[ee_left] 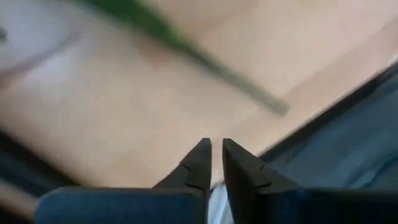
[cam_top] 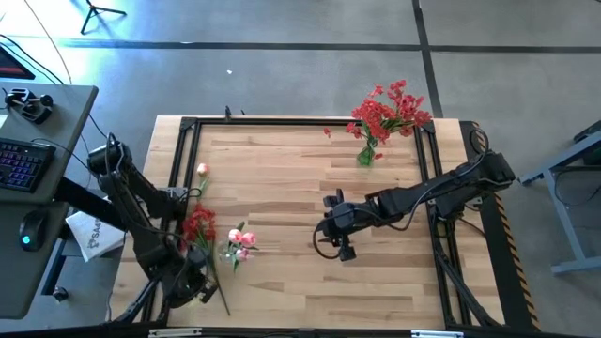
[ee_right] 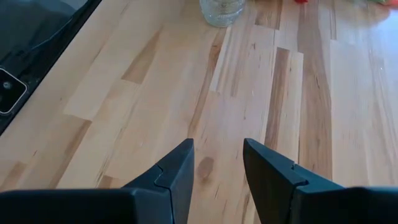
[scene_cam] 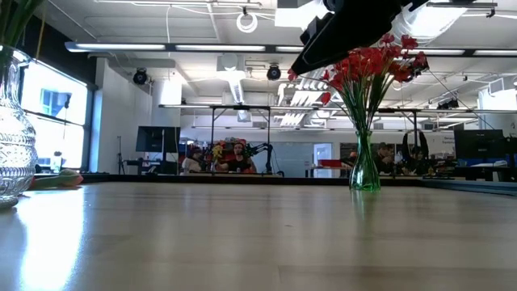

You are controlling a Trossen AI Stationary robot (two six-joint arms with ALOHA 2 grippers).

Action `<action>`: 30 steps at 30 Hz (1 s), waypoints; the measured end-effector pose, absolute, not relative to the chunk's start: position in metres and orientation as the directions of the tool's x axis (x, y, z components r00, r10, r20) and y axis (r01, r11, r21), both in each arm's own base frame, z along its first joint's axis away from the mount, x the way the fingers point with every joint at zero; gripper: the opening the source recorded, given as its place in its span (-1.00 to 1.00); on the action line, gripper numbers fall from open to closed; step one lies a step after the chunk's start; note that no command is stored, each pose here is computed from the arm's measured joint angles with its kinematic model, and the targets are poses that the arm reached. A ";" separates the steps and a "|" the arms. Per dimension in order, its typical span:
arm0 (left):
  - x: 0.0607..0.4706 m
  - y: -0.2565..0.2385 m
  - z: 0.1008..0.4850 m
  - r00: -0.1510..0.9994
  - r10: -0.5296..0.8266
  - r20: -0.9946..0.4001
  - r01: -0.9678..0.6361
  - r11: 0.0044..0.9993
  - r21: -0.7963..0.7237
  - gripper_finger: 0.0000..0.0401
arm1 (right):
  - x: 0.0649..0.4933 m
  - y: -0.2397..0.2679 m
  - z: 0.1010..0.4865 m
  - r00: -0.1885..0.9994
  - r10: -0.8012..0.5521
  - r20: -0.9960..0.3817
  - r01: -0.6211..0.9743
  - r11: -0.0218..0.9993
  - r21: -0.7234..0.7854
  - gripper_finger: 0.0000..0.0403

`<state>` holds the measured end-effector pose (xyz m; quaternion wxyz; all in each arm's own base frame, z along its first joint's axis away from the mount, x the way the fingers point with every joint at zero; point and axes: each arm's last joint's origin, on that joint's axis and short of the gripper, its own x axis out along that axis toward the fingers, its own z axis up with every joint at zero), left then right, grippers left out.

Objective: Sort flowers into vase by color
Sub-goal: Put the red flowers into the green vase

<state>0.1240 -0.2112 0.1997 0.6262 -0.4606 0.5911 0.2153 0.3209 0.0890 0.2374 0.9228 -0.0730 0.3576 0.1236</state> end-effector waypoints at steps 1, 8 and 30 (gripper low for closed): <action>0.124 -0.211 0.200 0.249 -0.248 -0.936 -0.819 0.461 -0.340 -0.82 | 0.321 0.090 0.237 0.714 0.177 -0.678 -0.282 0.958 -0.047 -0.34; 0.117 -0.203 0.187 0.243 -0.037 -0.969 -0.911 0.335 -0.241 -0.42 | 0.321 0.090 0.238 0.716 0.179 -0.674 -0.298 0.952 -0.063 -0.34; 0.141 -0.192 0.147 0.026 0.150 -0.988 -0.970 0.241 0.011 -0.10 | 0.321 0.090 0.238 0.721 0.180 -0.670 -0.324 0.941 -0.095 -0.34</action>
